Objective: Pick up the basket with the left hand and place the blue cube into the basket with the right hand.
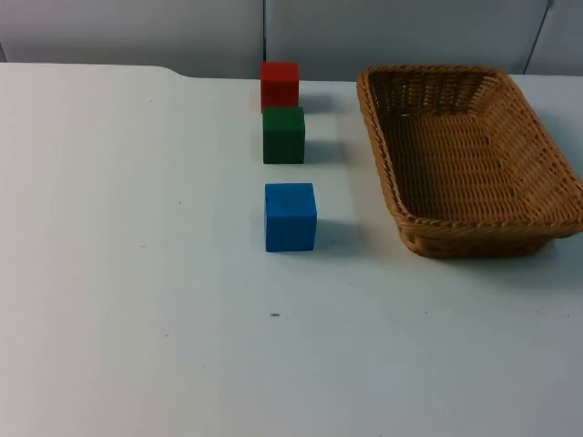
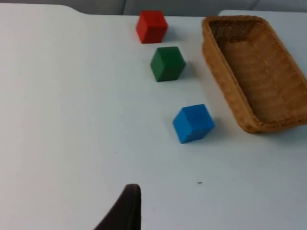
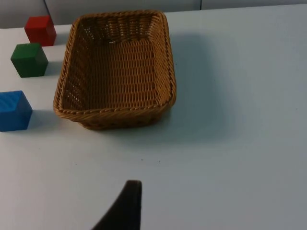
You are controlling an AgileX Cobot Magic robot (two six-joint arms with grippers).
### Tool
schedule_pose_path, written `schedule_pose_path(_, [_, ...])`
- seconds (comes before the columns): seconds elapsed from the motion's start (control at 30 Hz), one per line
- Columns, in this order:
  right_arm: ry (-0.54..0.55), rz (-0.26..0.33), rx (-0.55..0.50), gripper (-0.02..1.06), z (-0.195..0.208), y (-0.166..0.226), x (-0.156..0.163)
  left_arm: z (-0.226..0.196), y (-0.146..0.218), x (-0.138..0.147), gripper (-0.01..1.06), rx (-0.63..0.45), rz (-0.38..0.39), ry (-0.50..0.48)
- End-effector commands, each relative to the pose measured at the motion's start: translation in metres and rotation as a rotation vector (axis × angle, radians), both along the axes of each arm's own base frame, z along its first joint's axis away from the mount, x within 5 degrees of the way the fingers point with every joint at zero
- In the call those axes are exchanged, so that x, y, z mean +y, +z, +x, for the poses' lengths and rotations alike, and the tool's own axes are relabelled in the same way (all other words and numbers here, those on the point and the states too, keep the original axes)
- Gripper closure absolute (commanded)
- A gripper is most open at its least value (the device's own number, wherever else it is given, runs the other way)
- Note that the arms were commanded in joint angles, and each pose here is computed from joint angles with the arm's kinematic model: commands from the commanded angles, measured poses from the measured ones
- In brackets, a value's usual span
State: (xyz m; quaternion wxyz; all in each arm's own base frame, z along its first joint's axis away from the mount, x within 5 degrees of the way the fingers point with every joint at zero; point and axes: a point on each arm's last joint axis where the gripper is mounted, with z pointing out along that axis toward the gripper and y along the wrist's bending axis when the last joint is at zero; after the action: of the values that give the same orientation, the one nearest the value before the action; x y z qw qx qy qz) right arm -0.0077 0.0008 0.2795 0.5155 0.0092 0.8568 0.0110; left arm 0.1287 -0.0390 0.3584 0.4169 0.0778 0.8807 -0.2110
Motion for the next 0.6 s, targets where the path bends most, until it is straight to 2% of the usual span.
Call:
schedule_pose_path(0.0, [-0.014, -0.004, -0.005, 0.00, 0.001, -0.001, -0.001, 0.016, 0.003, -0.007, 0.00, 0.000, -0.049, -0.058])
schedule_pose_path(0.23, [-0.010, -0.011, -0.005, 0.00, 0.001, -0.001, -0.001, 0.074, -0.005, -0.021, 0.00, 0.060, -0.196, -0.198])
schedule_pose_path(0.4, [-0.010, -0.011, -0.005, 0.00, 0.001, -0.001, -0.001, 0.094, -0.010, -0.026, 0.00, 0.089, -0.215, -0.217])
schedule_pose_path(0.57, [-0.010, -0.011, -0.005, 0.00, 0.001, -0.001, -0.001, 0.119, -0.017, -0.058, 0.00, 0.103, -0.195, -0.282])
